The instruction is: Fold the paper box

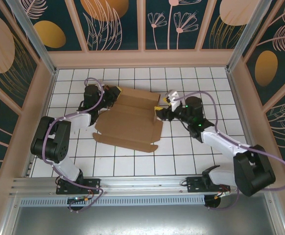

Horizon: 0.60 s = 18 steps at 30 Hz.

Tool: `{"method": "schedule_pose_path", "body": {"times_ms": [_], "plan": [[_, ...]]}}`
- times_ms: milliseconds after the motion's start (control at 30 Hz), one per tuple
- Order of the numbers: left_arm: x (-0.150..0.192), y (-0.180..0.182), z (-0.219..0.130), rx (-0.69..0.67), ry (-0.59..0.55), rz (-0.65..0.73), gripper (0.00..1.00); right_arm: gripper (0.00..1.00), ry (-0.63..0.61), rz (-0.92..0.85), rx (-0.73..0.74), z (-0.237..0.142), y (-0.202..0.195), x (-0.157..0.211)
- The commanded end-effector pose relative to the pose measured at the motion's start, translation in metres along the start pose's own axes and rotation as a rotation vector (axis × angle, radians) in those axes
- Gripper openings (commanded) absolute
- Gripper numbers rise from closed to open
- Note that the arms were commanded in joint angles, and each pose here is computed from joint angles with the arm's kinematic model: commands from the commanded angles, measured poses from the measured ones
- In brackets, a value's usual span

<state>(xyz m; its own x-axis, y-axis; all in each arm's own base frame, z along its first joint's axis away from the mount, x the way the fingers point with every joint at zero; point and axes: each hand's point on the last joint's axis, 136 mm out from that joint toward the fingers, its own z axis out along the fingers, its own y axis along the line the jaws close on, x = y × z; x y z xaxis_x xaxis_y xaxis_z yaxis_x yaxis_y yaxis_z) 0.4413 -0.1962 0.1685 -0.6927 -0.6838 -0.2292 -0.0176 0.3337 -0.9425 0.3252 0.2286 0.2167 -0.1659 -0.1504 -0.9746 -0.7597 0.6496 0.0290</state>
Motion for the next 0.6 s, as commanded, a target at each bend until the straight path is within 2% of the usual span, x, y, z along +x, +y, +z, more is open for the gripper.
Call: {"method": "schedule_pose_path", "body": {"times_ms": [0,33,100,233,333,433,567], "plan": [[0.016,0.021,0.001,-0.085,0.061,0.027,0.0,0.59,-0.088,0.079,0.119,-0.019,-0.029,-0.021],[0.016,0.02,0.001,-0.084,0.061,0.027,0.0,0.56,-0.068,0.082,0.197,-0.022,-0.043,-0.013],[0.015,0.021,0.001,-0.085,0.061,0.022,0.0,0.53,-0.012,0.08,0.252,-0.022,-0.055,0.007],[0.015,0.019,0.002,-0.075,0.061,0.015,0.0,0.54,0.098,0.029,0.211,-0.01,-0.05,0.045],[0.016,0.019,0.003,-0.065,0.063,0.001,0.0,0.6,0.165,-0.077,0.138,0.004,-0.036,0.067],[0.017,0.019,0.003,-0.06,0.067,-0.01,0.0,0.66,0.161,-0.147,0.095,0.018,-0.023,0.071],[0.018,0.019,0.003,-0.056,0.071,-0.011,0.0,0.69,0.171,-0.145,0.085,0.04,-0.022,0.071]]}}
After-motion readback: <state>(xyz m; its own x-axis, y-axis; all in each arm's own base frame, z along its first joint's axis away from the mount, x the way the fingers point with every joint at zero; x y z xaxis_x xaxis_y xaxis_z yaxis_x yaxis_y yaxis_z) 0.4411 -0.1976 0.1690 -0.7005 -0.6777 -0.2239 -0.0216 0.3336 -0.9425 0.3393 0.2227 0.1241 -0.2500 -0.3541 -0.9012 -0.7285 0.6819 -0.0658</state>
